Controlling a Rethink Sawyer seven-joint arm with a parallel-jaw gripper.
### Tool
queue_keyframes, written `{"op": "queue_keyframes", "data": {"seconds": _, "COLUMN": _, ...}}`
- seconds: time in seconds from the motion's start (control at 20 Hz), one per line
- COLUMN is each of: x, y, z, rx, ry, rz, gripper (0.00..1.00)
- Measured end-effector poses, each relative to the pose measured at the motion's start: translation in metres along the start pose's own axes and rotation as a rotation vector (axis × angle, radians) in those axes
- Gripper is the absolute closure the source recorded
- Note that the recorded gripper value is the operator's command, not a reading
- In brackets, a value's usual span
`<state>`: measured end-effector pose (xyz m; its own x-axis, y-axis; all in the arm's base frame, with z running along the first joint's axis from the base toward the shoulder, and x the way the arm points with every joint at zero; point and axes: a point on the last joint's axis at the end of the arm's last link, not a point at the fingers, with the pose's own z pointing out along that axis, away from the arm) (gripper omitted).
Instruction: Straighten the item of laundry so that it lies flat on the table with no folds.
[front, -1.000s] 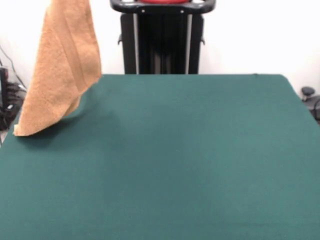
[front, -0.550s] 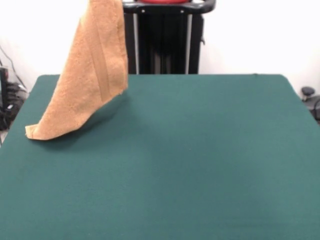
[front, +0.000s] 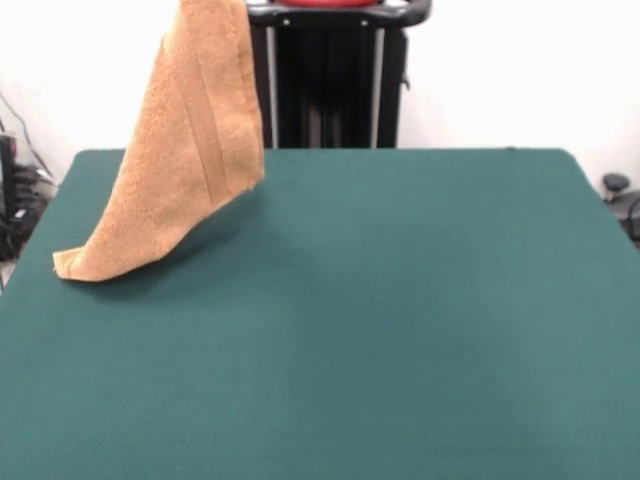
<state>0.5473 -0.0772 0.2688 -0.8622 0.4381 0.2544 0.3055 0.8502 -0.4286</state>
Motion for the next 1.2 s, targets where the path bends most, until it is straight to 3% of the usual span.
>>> {"op": "queue_keyframes", "data": {"seconds": 0.35, "x": 0.0, "y": -0.016, "z": -0.001, "rx": -0.001, "ry": -0.002, "rz": 0.029, "gripper": 0.0}}
{"op": "queue_keyframes", "data": {"seconds": 0.7, "x": -0.01, "y": -0.056, "z": 0.0, "rx": -0.037, "ry": -0.011, "rz": 0.108, "gripper": 0.0}}
{"op": "queue_keyframes", "data": {"seconds": 0.9, "x": -0.02, "y": -0.092, "z": 0.013, "rx": -0.07, "ry": -0.029, "rz": 0.178, "gripper": 0.0}}
{"op": "queue_keyframes", "data": {"seconds": 1.05, "x": -0.035, "y": -0.148, "z": 0.044, "rx": -0.109, "ry": -0.061, "rz": 0.276, "gripper": 0.0}}
{"op": "queue_keyframes", "data": {"seconds": 1.2, "x": -0.043, "y": -0.19, "z": 0.068, "rx": -0.131, "ry": -0.082, "rz": 0.329, "gripper": 0.0}}
